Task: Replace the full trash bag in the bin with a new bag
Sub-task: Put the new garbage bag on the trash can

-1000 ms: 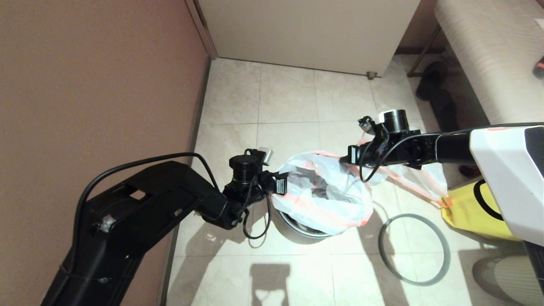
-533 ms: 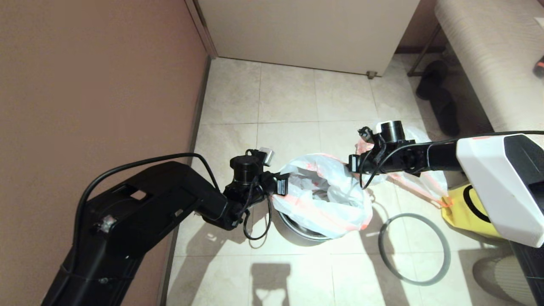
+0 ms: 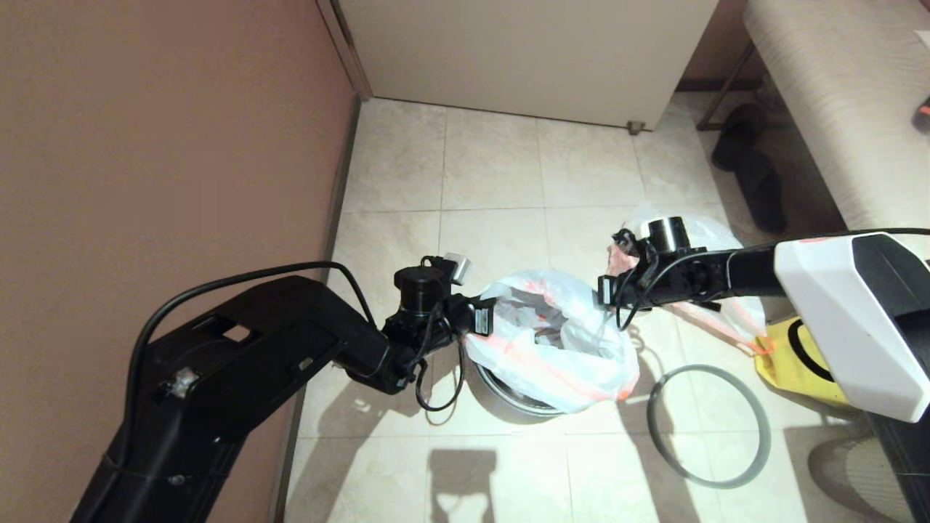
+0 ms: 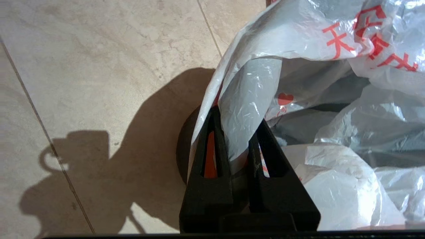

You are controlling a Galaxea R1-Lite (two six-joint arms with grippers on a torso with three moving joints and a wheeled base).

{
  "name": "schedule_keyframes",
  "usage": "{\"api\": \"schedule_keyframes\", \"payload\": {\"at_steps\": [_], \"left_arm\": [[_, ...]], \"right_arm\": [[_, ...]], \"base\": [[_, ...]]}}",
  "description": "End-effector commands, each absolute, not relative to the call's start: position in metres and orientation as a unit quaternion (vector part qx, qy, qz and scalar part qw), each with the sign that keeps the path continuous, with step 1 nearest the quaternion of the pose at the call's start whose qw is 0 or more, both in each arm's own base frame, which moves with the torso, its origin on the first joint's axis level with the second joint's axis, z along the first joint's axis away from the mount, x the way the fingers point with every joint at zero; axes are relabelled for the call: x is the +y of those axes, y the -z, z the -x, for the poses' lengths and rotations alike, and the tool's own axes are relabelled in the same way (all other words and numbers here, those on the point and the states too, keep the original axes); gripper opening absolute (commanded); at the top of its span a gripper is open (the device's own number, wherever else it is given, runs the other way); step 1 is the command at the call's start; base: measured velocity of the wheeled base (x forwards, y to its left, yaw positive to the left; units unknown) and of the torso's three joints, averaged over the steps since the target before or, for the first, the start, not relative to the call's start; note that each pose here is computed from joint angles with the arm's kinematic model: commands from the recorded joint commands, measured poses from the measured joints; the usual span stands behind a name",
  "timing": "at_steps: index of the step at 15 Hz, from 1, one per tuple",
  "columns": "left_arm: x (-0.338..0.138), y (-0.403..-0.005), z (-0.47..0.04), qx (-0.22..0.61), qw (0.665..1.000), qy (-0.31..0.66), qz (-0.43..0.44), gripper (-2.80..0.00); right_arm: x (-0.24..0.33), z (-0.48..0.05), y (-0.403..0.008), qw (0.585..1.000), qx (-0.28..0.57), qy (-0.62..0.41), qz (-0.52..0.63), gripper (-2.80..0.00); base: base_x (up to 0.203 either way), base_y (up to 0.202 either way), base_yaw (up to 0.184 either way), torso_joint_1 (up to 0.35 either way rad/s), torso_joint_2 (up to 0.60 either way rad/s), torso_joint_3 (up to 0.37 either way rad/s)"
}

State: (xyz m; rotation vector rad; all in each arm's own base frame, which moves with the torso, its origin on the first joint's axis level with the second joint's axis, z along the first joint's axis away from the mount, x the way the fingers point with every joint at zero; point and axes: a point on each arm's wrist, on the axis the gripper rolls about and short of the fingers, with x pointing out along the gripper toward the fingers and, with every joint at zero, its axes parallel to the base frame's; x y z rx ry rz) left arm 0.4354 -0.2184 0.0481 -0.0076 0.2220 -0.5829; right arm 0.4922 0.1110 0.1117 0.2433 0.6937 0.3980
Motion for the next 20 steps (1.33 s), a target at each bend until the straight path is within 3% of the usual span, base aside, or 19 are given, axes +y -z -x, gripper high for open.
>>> {"api": "schedule_keyframes", "payload": {"at_steps": [1,3,5,11,16,20], "left_arm": [[-0.219,-0.051,-0.436,0.103,0.952,0.287,0.007,-2.80],[-0.222,-0.054,-0.439,0.095,0.959,0.267,0.017,-2.80],[-0.233,-0.052,-0.445,0.087,0.967,0.238,0.039,-2.80],[-0.267,-0.089,-0.424,0.046,0.995,0.064,0.058,-2.80],[-0.262,-0.069,-0.381,0.080,0.995,-0.045,0.028,-2.80],[-0.249,-0.055,-0.367,0.078,0.993,-0.074,0.045,-2.80]], "right_arm": [[0.101,-0.479,-0.154,0.922,0.309,-0.191,-0.130,-2.80],[0.092,-0.452,-0.194,0.907,0.332,-0.196,-0.168,-2.80],[0.091,-0.431,-0.203,0.880,0.393,-0.193,-0.185,-2.80],[0.072,-0.398,-0.244,0.881,0.394,-0.179,-0.192,-2.80],[0.063,-0.393,-0.238,0.873,0.413,-0.166,-0.199,-2.80],[0.062,-0.393,-0.230,0.867,0.426,-0.162,-0.201,-2.80]], "base": [[0.000,0.000,0.000,0.000,0.00,0.000],[0.000,0.000,0.000,0.000,0.00,0.000],[0.000,0.000,0.000,0.000,0.00,0.000],[0.000,0.000,0.000,0.000,0.00,0.000],[0.000,0.000,0.000,0.000,0.00,0.000],[0.000,0.000,0.000,0.000,0.00,0.000]]}}
